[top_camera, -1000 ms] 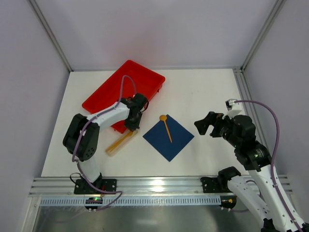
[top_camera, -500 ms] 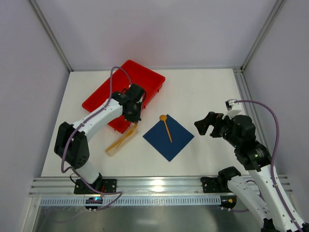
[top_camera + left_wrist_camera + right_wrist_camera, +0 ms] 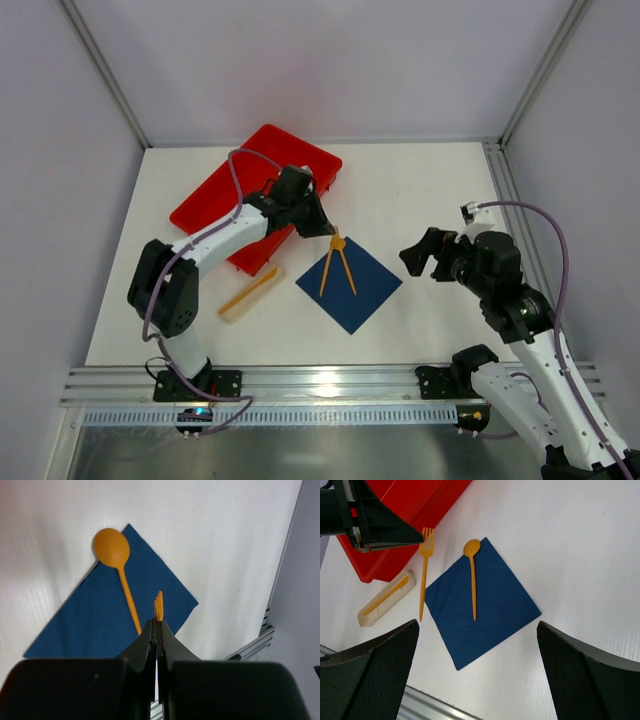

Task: Place the utensils on the paper napkin and roll it up
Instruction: Place the utensils on the napkin, then pick up the utensils from the container, then place the utensils on the napkin.

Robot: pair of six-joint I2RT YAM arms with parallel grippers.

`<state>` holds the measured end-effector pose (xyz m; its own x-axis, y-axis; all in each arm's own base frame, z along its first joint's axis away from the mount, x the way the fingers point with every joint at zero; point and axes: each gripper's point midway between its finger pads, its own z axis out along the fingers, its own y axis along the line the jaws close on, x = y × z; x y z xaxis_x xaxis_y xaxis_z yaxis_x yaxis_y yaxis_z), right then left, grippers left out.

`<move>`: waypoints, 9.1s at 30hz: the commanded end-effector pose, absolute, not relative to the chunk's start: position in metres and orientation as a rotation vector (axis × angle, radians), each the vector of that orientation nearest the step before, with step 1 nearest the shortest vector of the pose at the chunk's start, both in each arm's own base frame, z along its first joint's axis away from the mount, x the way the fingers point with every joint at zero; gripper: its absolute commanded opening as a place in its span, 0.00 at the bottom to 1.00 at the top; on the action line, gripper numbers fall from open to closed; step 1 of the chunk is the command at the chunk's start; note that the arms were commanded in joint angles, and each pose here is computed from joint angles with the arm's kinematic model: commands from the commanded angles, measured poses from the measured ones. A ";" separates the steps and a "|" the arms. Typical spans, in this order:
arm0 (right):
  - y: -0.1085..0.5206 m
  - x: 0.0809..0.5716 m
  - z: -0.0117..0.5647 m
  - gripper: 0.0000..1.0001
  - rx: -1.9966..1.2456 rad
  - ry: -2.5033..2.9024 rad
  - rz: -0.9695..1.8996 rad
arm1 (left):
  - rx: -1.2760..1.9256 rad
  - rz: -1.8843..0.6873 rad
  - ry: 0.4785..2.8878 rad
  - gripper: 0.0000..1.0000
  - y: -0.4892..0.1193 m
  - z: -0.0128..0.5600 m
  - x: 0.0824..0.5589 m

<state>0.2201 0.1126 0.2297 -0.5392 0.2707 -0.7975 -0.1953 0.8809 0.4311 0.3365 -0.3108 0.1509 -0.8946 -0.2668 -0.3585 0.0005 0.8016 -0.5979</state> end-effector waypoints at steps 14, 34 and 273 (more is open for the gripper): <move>0.115 0.231 0.235 1.00 0.065 2.037 0.599 | -0.459 -1.106 2.456 0.00 -0.366 0.111 0.376; 0.114 0.235 0.233 1.00 0.058 2.048 0.569 | -0.412 -1.023 2.487 0.00 -0.363 0.086 0.390; 0.132 0.284 0.119 0.56 0.225 2.300 0.639 | -0.103 -0.693 2.685 0.04 -0.347 0.038 0.328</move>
